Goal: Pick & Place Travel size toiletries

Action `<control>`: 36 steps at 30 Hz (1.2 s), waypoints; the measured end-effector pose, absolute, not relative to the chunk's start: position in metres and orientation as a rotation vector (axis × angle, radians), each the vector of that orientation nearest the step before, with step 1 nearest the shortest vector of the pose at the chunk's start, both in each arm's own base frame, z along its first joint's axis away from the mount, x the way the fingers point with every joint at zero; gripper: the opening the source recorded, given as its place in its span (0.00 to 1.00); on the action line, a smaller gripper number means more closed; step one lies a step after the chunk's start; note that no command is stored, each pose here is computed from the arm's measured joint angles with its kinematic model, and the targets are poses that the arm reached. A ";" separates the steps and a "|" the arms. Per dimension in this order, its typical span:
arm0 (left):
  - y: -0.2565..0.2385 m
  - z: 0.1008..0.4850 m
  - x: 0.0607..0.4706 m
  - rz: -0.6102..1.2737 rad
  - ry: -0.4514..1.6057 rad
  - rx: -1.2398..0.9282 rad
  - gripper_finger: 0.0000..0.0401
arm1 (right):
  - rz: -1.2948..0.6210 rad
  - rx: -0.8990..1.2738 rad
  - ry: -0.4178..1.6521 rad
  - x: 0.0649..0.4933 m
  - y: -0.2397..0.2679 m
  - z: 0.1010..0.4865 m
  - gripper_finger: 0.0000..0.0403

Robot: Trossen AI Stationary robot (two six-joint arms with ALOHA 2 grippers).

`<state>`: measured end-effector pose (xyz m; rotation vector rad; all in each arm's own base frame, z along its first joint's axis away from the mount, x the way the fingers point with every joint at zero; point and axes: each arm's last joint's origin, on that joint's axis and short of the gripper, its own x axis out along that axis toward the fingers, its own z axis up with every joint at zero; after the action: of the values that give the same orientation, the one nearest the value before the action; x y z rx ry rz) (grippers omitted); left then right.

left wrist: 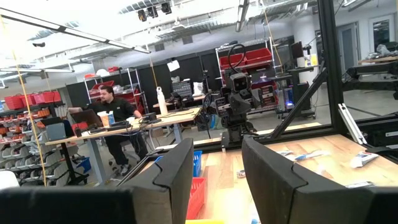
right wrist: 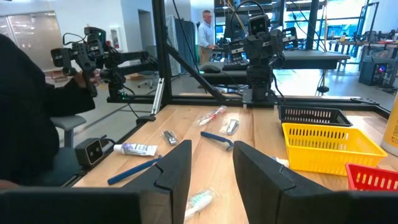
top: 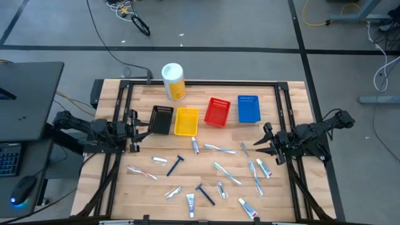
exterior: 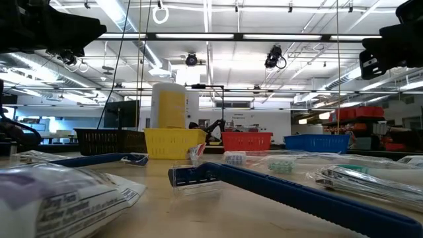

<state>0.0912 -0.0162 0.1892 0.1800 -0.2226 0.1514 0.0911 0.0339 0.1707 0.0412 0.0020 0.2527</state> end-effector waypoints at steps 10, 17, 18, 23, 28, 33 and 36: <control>-0.016 0.190 0.091 0.152 -0.228 0.175 0.36 | 0.253 0.041 0.002 0.091 0.034 0.171 0.32; -0.016 0.192 0.091 0.158 -0.244 0.195 0.36 | 0.253 0.041 0.002 0.091 0.034 0.171 0.32; -0.016 0.192 0.090 0.157 -0.253 0.177 0.36 | 0.253 0.041 0.002 0.091 0.034 0.171 0.32; -0.016 0.192 0.090 0.145 -0.258 0.094 0.36 | 0.242 0.001 -0.020 0.091 0.034 0.172 0.32; -0.016 0.192 0.090 0.143 -0.257 0.081 0.36 | 0.241 -0.012 -0.081 0.091 0.033 0.178 0.32; -0.016 0.191 0.092 0.144 -0.240 0.076 0.36 | 0.241 0.000 -0.122 0.091 0.033 0.182 0.32; -0.017 0.189 0.094 0.131 -0.216 0.077 0.36 | 0.241 0.002 -0.130 0.090 0.033 0.183 0.32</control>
<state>0.0941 -0.0173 0.1885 0.0770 -0.2158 0.1313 0.0904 0.0333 0.1828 0.0019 -0.1296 0.2408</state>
